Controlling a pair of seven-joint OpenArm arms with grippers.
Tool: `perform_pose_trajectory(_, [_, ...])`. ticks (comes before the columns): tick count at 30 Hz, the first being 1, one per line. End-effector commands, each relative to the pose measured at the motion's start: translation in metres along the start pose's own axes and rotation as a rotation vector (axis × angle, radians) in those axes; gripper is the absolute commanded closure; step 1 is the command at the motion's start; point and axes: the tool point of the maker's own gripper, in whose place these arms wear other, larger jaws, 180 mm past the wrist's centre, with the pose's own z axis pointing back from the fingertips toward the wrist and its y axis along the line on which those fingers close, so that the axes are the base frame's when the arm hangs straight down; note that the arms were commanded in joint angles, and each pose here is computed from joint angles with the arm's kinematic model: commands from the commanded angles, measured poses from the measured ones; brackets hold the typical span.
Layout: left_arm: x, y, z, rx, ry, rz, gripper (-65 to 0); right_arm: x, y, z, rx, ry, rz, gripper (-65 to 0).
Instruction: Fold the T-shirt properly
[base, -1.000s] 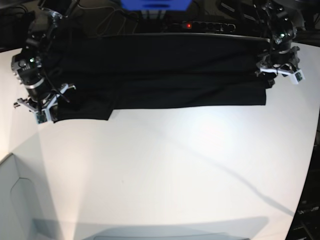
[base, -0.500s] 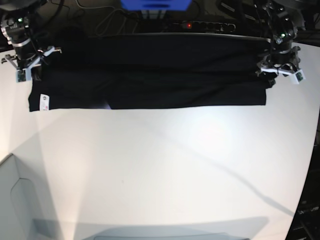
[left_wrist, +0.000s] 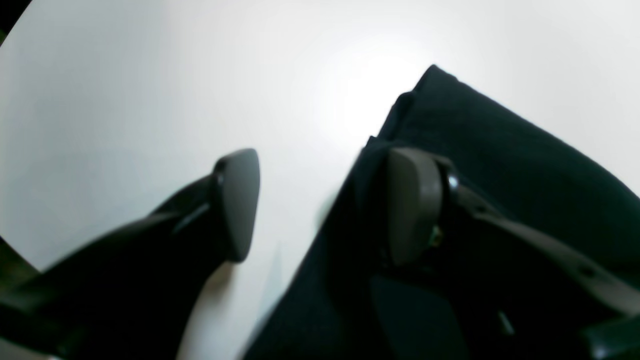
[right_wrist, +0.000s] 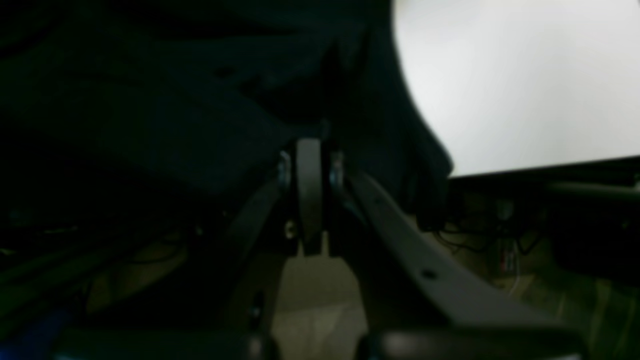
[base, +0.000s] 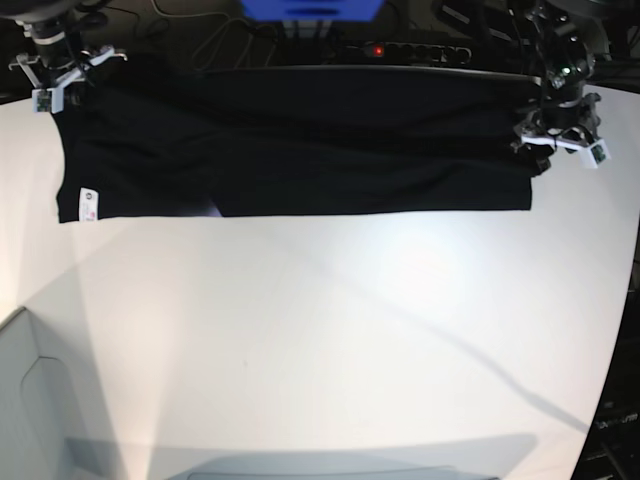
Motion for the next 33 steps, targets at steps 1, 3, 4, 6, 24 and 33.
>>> perform_pose_trajectory(1, [0.013,0.002,0.003,0.001,-0.043,-0.015,-38.5,0.009,-0.004,0.004,-0.011,-0.032,0.015,0.0])
perform_pose_trajectory(3, [0.01,0.005,0.004,0.006,-0.036,-0.019,-38.5,0.008,-0.006,0.005,-0.016,-0.031,0.013,0.0])
perform_pose_trajectory(4, [0.01,0.005,0.006,0.006,-0.037,-0.024,-38.5,0.008,-0.006,0.005,-0.015,-0.03,0.013,0.0])
perform_pose_trajectory(6, [0.017,0.001,0.012,-0.004,-0.057,-0.035,-38.5,0.007,-0.006,0.005,-0.017,-0.03,0.013,0.0])
perform_pose_trajectory(24, [0.048,0.018,0.054,-0.003,-0.149,0.011,-38.5,0.007,-0.019,0.01,-0.074,-0.043,-0.033,0.0])
perform_pose_trajectory(33, [0.021,-0.008,0.041,-0.082,-0.071,0.043,-38.5,0.03,-0.018,0.001,-0.073,-0.111,-0.045,0.0])
